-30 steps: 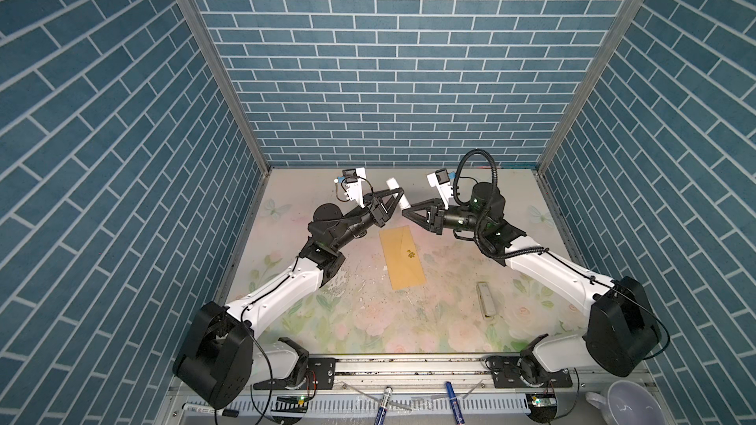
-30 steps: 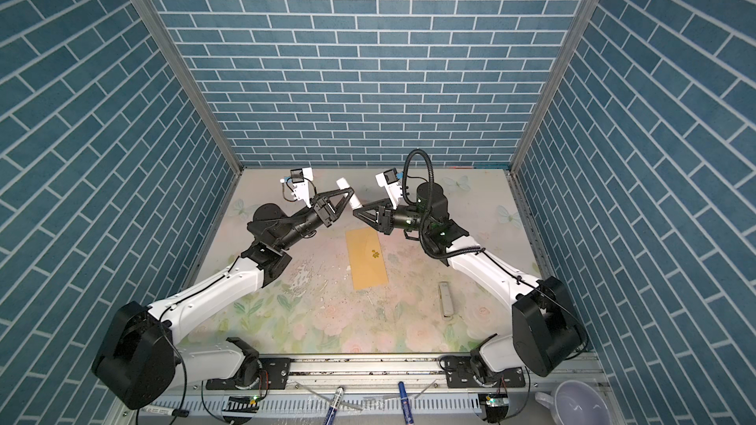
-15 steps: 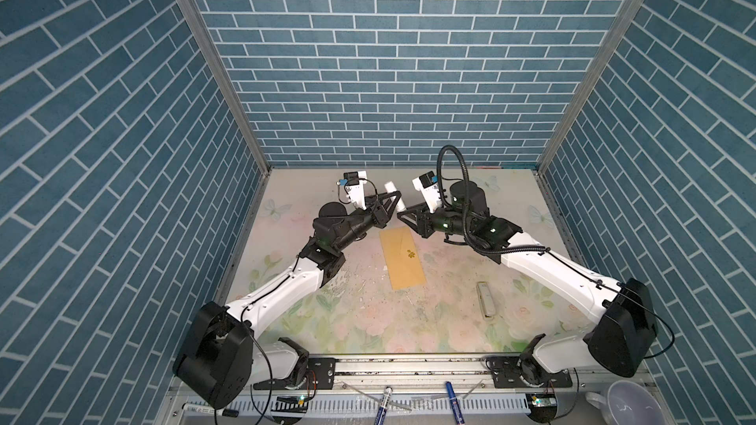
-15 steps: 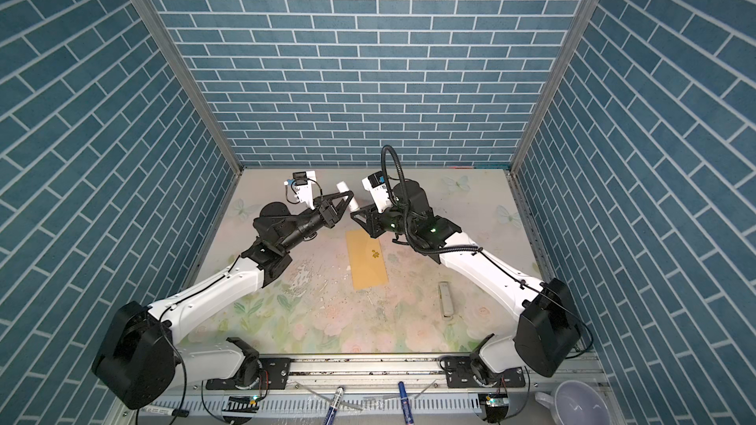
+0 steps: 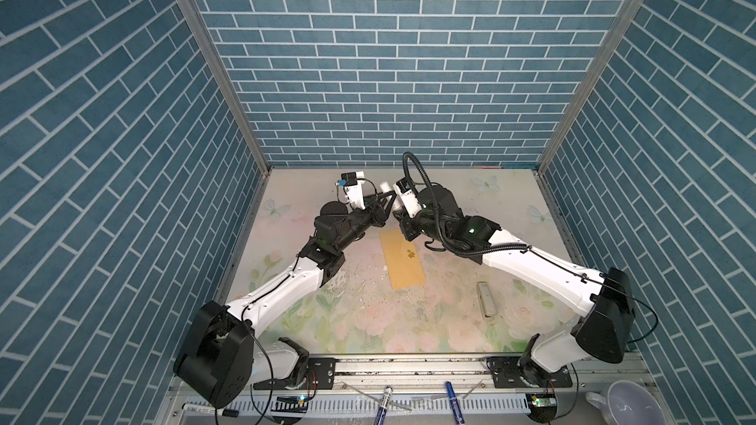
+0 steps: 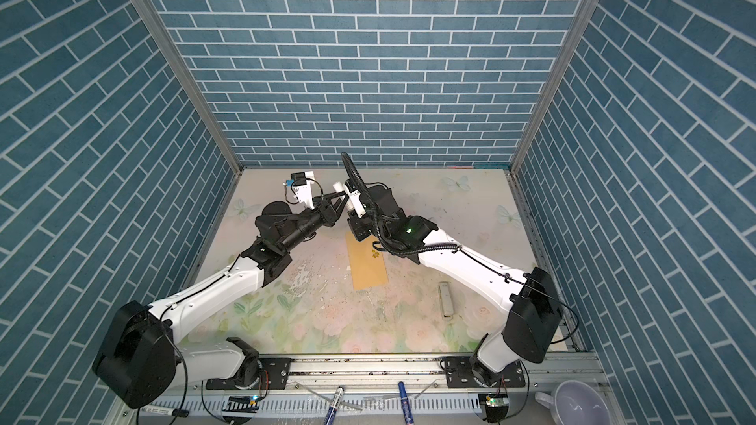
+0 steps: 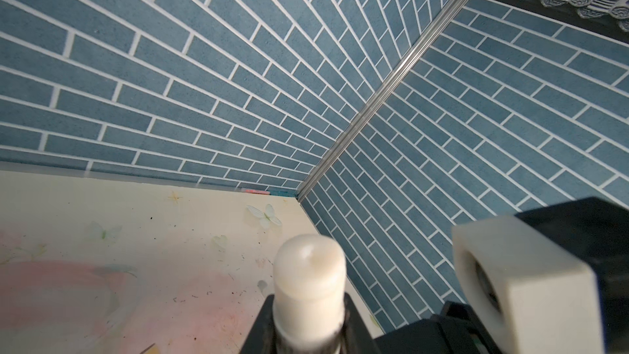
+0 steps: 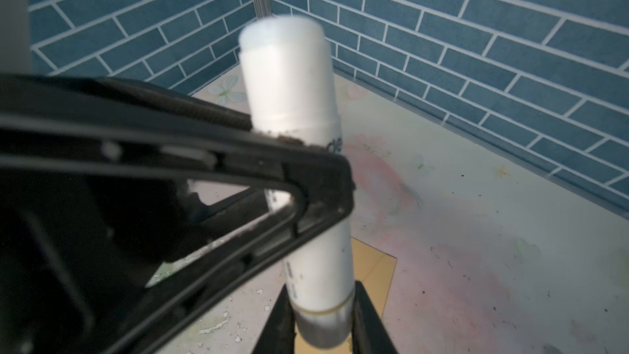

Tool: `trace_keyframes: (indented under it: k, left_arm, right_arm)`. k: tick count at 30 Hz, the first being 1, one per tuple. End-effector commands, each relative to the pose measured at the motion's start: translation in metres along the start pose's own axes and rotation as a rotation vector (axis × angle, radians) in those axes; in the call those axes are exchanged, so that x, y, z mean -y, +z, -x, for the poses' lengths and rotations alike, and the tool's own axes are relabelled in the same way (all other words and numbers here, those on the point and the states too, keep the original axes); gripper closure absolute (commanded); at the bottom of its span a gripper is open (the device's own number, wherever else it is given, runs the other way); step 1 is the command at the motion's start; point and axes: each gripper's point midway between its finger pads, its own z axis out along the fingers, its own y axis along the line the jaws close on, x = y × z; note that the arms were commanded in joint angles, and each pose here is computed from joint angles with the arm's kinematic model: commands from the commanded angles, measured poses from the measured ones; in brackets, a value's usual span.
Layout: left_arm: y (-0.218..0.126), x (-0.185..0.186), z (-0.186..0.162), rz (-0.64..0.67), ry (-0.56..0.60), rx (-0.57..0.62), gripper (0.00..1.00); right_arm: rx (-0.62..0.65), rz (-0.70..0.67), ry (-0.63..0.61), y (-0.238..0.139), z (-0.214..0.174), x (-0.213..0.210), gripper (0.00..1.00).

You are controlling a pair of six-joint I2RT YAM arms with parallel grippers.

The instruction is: Place the letter into the envelope and seal it

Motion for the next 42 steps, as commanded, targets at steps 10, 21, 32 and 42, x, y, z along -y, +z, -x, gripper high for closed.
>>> trace_keyframes:
  k: [10, 21, 32, 42]
  left_arm:
    - [0.000, 0.006, -0.012, -0.042, -0.003, -0.077, 1.00]
    - [-0.009, 0.032, 0.002, -0.157, 0.009, -0.073, 1.00]
    - [-0.013, 0.051, 0.016, -0.286, -0.050, -0.043, 1.00]
    - [-0.011, 0.055, 0.020, -0.325, -0.090, -0.025, 1.00]
  right_arm:
    - [0.130, 0.320, 0.040, -0.034, 0.037, -0.009, 0.55]
    - [0.171, 0.707, 0.186, -0.068, 0.026, -0.011, 0.30]
    - [0.164, 0.892, 0.267, -0.083, 0.022, -0.014, 0.29]
    - [0.156, 0.908, 0.309, -0.070, 0.021, -0.013, 0.36]
